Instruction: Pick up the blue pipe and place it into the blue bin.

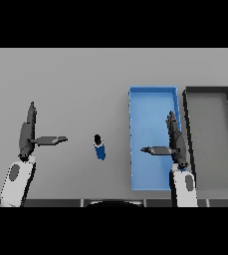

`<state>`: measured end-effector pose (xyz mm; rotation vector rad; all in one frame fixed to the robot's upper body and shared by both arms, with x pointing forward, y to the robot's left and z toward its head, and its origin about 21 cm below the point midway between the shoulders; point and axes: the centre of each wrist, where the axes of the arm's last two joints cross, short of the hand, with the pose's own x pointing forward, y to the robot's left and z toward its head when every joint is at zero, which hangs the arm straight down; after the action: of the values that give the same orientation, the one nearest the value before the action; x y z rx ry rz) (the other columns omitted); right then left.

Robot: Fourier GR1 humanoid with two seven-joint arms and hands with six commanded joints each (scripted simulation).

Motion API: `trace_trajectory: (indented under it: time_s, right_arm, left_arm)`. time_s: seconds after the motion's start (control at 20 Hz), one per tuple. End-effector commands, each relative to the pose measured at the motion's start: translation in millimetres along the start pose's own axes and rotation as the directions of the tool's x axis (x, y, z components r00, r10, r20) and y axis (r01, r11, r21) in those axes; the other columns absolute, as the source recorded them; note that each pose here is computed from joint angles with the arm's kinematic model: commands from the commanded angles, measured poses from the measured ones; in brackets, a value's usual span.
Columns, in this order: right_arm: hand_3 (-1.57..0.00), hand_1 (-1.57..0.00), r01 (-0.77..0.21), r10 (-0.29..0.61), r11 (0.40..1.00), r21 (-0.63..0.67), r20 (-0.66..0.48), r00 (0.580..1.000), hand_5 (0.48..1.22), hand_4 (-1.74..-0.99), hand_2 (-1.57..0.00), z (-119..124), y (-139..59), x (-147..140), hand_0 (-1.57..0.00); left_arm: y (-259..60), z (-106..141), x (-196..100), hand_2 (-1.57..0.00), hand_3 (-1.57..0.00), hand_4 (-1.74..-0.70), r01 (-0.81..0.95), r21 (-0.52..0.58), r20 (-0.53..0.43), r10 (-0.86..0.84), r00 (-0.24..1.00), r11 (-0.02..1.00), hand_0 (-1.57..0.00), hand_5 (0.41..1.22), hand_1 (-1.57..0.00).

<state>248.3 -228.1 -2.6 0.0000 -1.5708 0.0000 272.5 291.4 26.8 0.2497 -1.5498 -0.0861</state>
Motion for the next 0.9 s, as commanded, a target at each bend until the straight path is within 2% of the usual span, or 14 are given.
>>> trace_trajectory:
  time_s: [0.0, 0.25, 0.3, 0.35, 0.4, 0.6, 0.75, 0.85]
  right_arm:
    - [0.0, 0.0, 0.001, -0.001, 1.0, -0.001, 0.001, 1.0, 0.617, -1.225, 0.0, 0.7, 0.2, -0.2, 0.0]
    - [0.0, 0.0, 0.002, -0.002, 1.0, -0.001, -0.002, 1.0, 0.617, -1.225, 0.0, 7.9, 3.5, -3.5, 0.0]
    - [0.0, 0.0, -0.087, 0.084, 0.995, 0.057, 0.058, 0.995, 0.617, -1.225, 0.0, 13.1, -0.7, 0.8, 0.0]
    - [0.0, 0.0, -0.155, 0.147, 0.984, 0.091, 0.091, 0.985, 0.618, -1.224, 0.0, 21.2, -5.6, 4.1, 0.0]
    - [0.0, 0.0, -0.19, 0.178, 0.975, 0.115, 0.112, 0.978, 0.618, -1.225, 0.0, 25.1, -7.8, 8.3, 0.0]
    - [0.0, 0.0, -0.264, 0.252, 0.956, 0.127, 0.106, 0.962, 0.614, -1.203, 0.0, 30.2, -4.6, 11.1, 0.0]
    - [0.0, 0.0, -0.276, 0.268, 0.955, 0.112, 0.086, 0.96, 0.597, -1.185, 0.0, 32.9, -2.8, 15.1, 0.0]
    - [0.0, 0.0, -0.283, 0.273, 0.951, 0.12, 0.096, 0.957, 0.6, -1.187, 0.0, 34.0, -1.8, 12.9, 0.0]
  left_arm:
    - [0.3, 0.7, -0.2, 0.0, 0.0, -1.07, 0.0, 0.001, 0.006, 0.0, 1.0, 1.0, 0.0, 0.591, 0.0]
    - [3.8, 6.1, -2.2, 0.0, 0.0, -1.07, 0.004, 0.004, 0.009, -0.004, 1.0, 1.0, 0.0, 0.591, 0.0]
    - [15.7, 6.8, 3.3, 0.0, 0.0, -1.07, 0.078, -0.162, 0.053, -0.07, 0.996, 0.984, 0.0, 0.591, 0.0]
    - [26.7, 7.7, 6.0, 0.0, 0.0, -1.07, 0.129, -0.257, 0.084, -0.111, 0.99, 0.958, 0.0, 0.59, 0.0]
    - [33.7, 7.6, 8.2, 0.0, 0.0, -1.07, 0.146, -0.306, 0.091, -0.124, 0.988, 0.941, 0.0, 0.589, 0.0]
    - [39.2, 8.7, 6.8, 0.0, 0.0, -1.08, 0.167, -0.388, 0.099, -0.14, 0.985, 0.906, 0.0, 0.596, 0.0]
    - [39.0, 13.6, 12.4, 0.0, 0.0, -1.09, 0.159, -0.434, 0.11, -0.123, 0.986, 0.887, 0.0, 0.605, 0.0]
    - [33.9, 20.3, 13.1, 0.0, 0.0, -1.1, 0.156, -0.51, 0.123, -0.107, 0.987, 0.846, 0.0, 0.583, 0.0]
